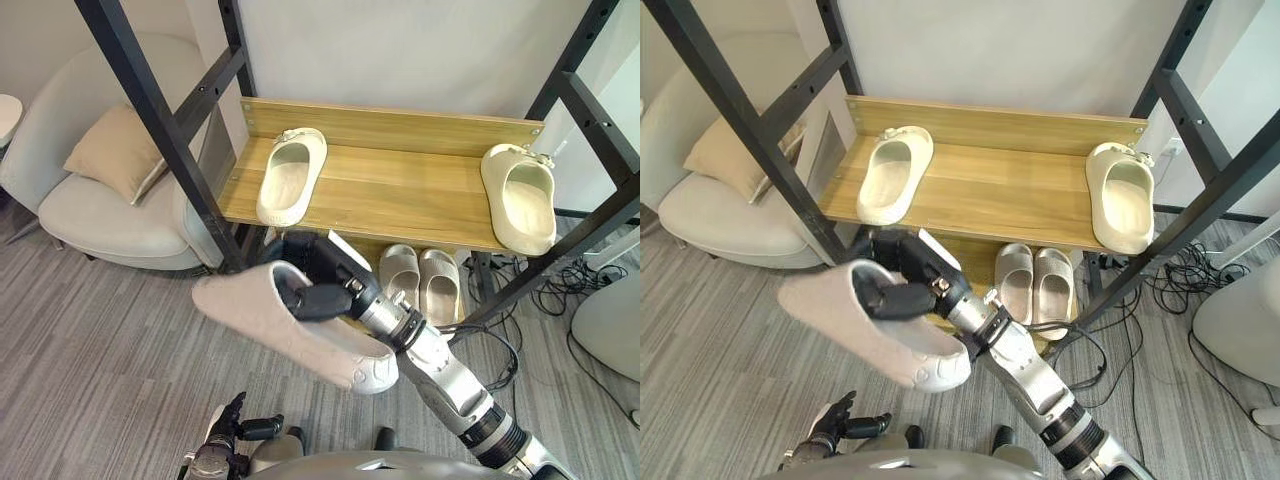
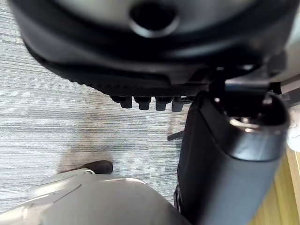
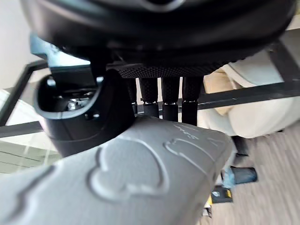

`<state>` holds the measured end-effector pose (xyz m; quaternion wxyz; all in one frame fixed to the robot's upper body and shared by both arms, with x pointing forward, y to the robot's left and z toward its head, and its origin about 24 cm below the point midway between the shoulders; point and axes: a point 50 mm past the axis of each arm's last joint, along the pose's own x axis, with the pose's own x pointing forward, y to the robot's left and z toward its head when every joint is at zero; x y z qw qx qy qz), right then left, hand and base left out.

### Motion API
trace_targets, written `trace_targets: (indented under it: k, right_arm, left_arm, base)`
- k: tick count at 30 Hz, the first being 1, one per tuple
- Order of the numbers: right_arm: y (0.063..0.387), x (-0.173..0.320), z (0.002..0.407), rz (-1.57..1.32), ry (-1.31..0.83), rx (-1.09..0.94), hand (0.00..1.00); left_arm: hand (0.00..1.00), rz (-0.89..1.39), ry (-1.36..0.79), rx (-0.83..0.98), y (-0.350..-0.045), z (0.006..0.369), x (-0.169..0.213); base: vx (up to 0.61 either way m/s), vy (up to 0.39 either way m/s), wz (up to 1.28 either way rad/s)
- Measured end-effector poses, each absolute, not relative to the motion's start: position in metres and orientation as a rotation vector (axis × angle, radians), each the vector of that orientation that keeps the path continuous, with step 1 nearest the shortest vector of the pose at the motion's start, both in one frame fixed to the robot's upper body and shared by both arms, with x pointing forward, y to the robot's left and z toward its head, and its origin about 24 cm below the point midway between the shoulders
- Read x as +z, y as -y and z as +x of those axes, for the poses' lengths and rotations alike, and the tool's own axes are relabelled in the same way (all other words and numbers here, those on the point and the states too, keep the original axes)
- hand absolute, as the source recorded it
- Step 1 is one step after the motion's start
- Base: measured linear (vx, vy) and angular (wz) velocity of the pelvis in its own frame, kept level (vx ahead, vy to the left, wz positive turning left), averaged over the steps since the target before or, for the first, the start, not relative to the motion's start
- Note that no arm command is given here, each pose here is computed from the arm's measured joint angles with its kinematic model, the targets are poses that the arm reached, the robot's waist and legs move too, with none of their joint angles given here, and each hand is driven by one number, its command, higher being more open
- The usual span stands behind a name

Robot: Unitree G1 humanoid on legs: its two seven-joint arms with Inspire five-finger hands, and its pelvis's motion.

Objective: Organize the slippers on the shoe rack

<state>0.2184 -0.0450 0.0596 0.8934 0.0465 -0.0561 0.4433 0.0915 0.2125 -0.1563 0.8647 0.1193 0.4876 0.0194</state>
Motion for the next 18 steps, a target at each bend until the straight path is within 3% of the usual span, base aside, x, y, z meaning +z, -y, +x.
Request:
trace_targets:
  k: [5, 11, 18]
  right_arm:
    - [0.050, 0.045, 0.218, -0.045, 0.068, 0.955, 0.00]
    - [0.056, 0.063, 0.251, -0.366, 0.189, 0.908, 0.00]
    - [0.102, 0.124, 0.299, -0.656, 0.432, 0.552, 0.00]
  left_arm:
    - [1.00, 0.240, -0.984, 0.019, -0.207, 0.105, -0.154]
    - [1.00, 0.228, -0.824, 0.007, -0.199, 0.153, -0.137]
    - [1.00, 0.100, -0.644, 0.075, -0.197, 0.187, -0.114]
  base:
    - [-0.05, 0.005, 0.18]
    - [-0.18, 0.003, 0.03]
    - [-0.10, -0.048, -0.06]
